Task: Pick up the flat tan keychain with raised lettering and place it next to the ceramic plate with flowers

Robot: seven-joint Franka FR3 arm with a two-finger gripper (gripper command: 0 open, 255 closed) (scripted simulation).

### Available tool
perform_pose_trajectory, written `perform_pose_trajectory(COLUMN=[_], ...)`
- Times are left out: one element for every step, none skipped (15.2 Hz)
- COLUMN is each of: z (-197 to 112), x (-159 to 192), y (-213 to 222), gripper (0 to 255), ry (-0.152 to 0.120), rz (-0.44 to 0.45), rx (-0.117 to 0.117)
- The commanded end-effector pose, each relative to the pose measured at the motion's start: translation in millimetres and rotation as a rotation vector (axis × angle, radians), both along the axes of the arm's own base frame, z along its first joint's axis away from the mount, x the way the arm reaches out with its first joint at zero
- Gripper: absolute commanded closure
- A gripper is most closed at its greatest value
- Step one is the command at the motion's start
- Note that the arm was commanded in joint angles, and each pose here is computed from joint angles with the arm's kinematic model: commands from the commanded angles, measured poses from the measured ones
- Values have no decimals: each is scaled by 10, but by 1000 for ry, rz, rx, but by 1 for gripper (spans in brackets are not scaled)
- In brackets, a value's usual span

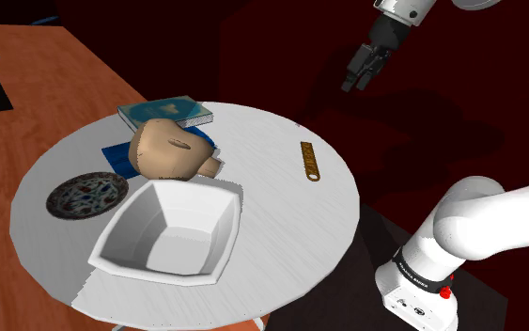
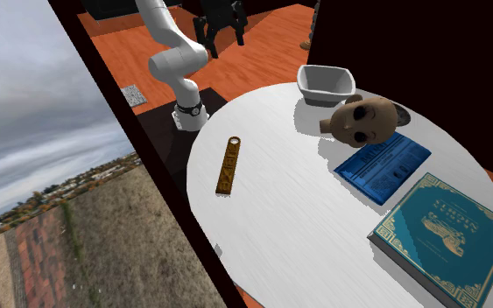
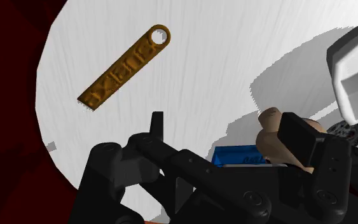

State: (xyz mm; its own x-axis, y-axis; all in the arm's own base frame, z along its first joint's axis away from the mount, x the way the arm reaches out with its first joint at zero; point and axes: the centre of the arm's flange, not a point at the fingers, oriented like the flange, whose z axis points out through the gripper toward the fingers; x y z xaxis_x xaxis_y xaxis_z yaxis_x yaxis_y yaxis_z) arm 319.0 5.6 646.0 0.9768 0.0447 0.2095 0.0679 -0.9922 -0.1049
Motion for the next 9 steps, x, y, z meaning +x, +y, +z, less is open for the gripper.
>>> perform_pose_trajectory(z=[0,-107,-215,-323,-432,-542,-653,-764,-876], x=[0,80,159,236,312,387,459,530,599], y=[0,-8,-19,-32,-47,-65,-85,-107,-132], gripper=[0,0,0,0,0,0,0,0,0], ry=[0,10,20,30,40,50,60,70,80], rz=[0,-29,-59,-88,-118,-147,-177,-206,-236], rx=[0,-1,-2,-3,-4,-5,-6,-7,-8])
